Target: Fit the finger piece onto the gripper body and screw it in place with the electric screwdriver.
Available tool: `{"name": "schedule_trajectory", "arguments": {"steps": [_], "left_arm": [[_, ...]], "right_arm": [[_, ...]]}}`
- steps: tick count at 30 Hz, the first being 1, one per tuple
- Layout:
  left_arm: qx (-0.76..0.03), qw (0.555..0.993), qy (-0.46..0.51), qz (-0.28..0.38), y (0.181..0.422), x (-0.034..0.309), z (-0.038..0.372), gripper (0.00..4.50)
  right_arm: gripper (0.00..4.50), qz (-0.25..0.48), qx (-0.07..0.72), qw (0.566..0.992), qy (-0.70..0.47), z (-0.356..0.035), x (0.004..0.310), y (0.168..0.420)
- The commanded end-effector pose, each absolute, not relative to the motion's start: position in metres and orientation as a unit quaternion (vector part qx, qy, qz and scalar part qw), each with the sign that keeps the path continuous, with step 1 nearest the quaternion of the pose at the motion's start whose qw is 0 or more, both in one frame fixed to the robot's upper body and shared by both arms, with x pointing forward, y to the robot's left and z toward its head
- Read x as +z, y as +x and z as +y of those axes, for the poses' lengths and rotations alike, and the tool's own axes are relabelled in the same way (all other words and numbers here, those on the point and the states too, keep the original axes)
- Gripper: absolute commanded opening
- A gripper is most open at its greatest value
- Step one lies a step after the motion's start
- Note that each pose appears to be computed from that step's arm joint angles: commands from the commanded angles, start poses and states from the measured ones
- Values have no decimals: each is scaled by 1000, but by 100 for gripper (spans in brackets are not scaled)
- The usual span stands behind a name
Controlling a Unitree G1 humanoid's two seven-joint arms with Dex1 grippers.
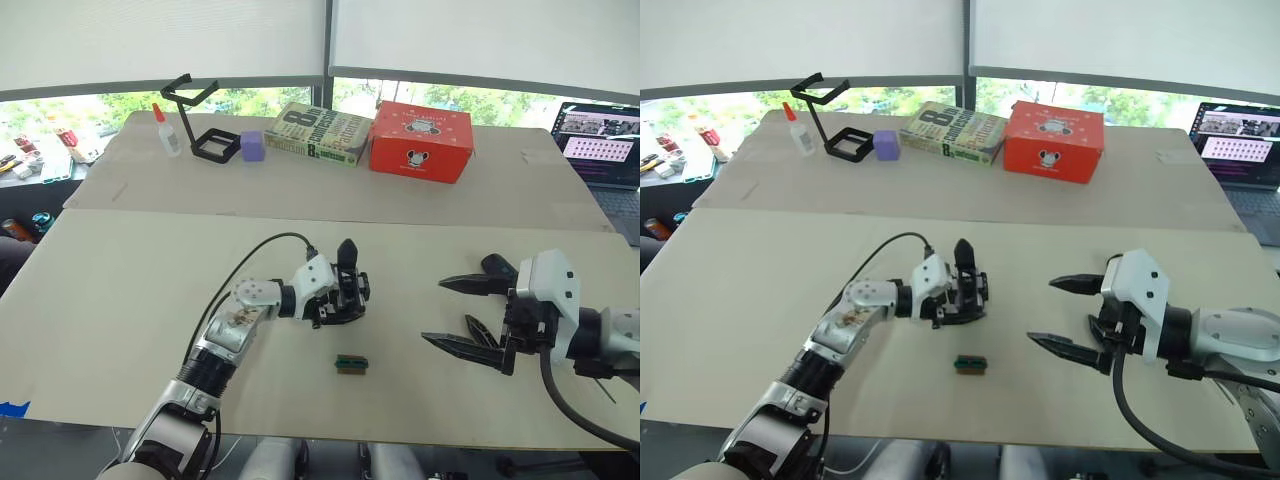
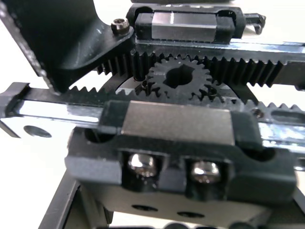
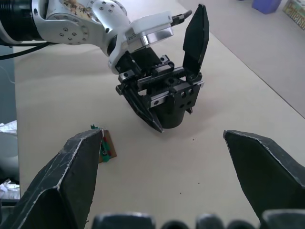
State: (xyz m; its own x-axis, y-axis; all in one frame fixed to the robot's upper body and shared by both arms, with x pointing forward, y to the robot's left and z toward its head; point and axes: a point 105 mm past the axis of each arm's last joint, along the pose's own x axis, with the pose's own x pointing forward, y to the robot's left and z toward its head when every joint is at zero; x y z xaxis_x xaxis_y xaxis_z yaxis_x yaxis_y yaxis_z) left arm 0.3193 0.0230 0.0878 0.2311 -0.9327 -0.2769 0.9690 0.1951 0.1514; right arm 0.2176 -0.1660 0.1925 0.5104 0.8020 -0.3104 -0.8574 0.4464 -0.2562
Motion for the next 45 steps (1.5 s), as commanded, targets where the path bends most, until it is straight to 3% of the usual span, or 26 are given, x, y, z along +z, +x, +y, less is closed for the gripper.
{"name": "schedule_trajectory", "arguments": {"steps": [1, 5, 9, 10, 14, 19, 22, 26, 29, 34, 37, 45], "left_arm": [[-629, 759, 164, 18, 320, 104, 16, 242], [-632, 760, 151, 32, 324, 95, 15, 242], [-654, 739, 156, 35, 320, 89, 18, 428], [-655, 738, 157, 35, 321, 88, 20, 446], [-659, 731, 173, 40, 323, 92, 43, 446], [-682, 705, 188, 55, 307, 115, 93, 446], [-700, 689, 178, 60, 282, 156, 121, 446], [-696, 697, 170, 30, 268, 195, 113, 446], [-698, 695, 174, 9, 255, 213, 106, 446], [-704, 684, 193, -20, 239, 225, 99, 446], [-699, 687, 193, -34, 238, 228, 101, 446], [-704, 682, 196, -36, 233, 231, 99, 446]], "right_arm": [[450, 45, 471, 855, -212, -167, 202, 216], [450, 46, 465, 858, -211, -166, 198, 215], [450, 48, 462, 860, -211, -167, 197, 213], [450, 49, 461, 860, -212, -168, 198, 213], [450, 66, 459, 856, -230, -178, 201, 205], [450, 117, 458, 843, -257, -199, 215, 198], [450, 217, 412, 846, -261, -225, 219, 208], [450, 317, 336, 866, -191, -247, 215, 224], [450, 375, 295, 857, -197, -258, 200, 234], [450, 474, 266, 834, -100, -259, 174, 235], [450, 505, 242, 827, -46, -257, 158, 247], [450, 547, 187, 814, -55, -267, 123, 260]]}}
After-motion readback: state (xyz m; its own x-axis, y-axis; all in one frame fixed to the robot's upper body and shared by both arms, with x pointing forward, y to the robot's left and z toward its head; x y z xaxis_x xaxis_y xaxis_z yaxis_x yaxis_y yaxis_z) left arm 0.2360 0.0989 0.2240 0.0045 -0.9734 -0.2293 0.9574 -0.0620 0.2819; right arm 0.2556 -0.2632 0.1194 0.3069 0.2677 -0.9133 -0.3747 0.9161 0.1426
